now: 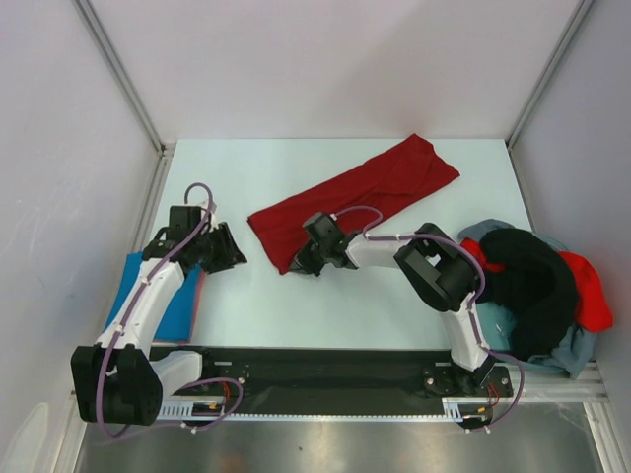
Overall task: Fold and stack the t-shirts
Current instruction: Fold the tshirt
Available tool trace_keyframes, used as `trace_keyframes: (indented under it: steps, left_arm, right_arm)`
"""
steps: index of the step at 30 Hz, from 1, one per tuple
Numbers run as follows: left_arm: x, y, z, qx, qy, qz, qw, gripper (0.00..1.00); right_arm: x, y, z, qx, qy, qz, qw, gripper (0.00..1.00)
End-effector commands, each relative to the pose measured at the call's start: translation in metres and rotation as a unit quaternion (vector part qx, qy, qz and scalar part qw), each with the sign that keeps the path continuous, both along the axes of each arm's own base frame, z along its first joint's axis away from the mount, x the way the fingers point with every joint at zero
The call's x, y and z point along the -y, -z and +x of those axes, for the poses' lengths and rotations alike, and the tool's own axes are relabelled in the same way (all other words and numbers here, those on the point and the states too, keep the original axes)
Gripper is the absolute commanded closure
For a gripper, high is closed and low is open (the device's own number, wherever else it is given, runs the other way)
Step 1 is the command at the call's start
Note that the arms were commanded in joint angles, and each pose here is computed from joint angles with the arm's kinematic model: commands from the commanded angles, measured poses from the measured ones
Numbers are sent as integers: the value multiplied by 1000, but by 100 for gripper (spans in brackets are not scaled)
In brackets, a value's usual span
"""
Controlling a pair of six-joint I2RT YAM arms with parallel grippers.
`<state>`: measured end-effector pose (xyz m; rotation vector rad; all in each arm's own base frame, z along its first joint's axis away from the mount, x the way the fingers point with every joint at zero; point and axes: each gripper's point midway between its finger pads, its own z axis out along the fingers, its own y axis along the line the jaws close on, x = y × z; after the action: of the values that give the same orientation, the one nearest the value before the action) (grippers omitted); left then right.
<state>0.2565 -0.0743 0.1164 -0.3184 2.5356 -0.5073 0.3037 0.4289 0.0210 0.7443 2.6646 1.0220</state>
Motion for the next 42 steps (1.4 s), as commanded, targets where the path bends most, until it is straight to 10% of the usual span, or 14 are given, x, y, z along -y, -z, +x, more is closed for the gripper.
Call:
trace_keyframes:
  steps: [1, 13, 20, 27, 42]
  left_arm:
    - [-6, -17, 15, 28, 6, 15, 999, 52]
    - [11, -4, 26, -5, 45, -22, 999, 45]
    - [53, 27, 13, -63, 123, -56, 989, 45]
    - [115, 54, -20, -118, 221, -90, 964, 45]
    - [164, 77, -79, -150, 296, -113, 936, 45]
  right_arm:
    - [31, 35, -18, -42, -23, -77, 996, 100]
    - [154, 45, -135, -65, -266, -168, 947, 100]
    - [244, 48, -214, -141, -241, -177, 944, 100]
    - [269, 4, -211, -76, -178, -184, 964, 98]
    - [261, -35, -173, 14, -157, -147, 976, 58]
